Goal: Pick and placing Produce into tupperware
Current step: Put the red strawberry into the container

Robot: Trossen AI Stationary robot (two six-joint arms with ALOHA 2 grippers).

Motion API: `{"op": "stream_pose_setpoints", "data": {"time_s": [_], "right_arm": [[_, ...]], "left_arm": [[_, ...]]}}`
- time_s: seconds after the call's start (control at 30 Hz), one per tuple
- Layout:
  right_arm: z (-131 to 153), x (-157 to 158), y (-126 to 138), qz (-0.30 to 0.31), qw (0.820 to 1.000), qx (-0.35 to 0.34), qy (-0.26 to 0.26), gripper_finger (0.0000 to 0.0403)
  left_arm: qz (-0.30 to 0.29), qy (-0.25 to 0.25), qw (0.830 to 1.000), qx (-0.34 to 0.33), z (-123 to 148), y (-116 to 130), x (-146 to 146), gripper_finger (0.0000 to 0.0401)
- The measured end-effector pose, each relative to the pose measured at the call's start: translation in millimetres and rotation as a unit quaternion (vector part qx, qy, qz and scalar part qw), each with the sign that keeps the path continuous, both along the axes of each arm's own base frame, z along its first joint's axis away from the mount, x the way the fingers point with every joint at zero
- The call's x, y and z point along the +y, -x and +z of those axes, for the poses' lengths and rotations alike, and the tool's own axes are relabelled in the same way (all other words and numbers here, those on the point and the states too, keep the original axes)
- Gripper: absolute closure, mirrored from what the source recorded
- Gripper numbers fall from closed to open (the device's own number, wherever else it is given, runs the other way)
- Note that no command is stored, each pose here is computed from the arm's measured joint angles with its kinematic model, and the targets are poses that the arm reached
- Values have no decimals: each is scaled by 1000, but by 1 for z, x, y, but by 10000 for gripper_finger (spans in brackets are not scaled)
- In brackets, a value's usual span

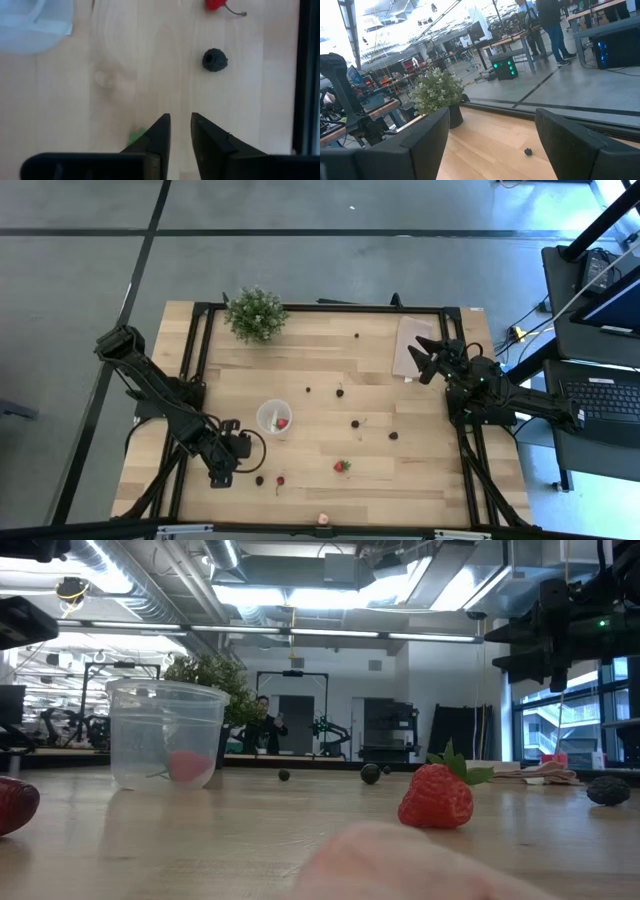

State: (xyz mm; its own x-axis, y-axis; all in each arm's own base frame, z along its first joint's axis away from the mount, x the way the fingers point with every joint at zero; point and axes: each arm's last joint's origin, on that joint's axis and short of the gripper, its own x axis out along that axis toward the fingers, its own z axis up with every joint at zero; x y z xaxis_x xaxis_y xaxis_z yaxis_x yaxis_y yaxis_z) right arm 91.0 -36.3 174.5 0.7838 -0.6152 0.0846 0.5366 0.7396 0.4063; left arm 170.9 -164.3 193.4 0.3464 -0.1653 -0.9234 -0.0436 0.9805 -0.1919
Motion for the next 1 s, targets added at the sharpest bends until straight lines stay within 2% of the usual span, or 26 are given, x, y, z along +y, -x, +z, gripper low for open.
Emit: {"op": "stream_pose_setpoints", "data": {"time_s": [0.27, 0.43, 0.6, 0.8, 1.0], "right_arm": [[0, 0, 0, 0, 1000, 0, 0, 108], [0, 0, 0, 0, 1000, 0, 0, 108], [0, 0, 0, 0, 1000, 0, 0, 108], [0, 0, 0, 0, 1000, -1, -1, 108], [0, 0, 0, 0, 1000, -1, -2, 108]], "left_arm": [[-3, 6, 1000, 4, 0, 0, 0, 225], [-5, 6, 1000, 5, 0, 0, 0, 186], [-12, -5, 1000, 12, -1, 2, 1, 170], [-2, -47, 997, 59, -4, 10, 9, 169], [-2, -48, 997, 57, -6, 8, 8, 171]]}}
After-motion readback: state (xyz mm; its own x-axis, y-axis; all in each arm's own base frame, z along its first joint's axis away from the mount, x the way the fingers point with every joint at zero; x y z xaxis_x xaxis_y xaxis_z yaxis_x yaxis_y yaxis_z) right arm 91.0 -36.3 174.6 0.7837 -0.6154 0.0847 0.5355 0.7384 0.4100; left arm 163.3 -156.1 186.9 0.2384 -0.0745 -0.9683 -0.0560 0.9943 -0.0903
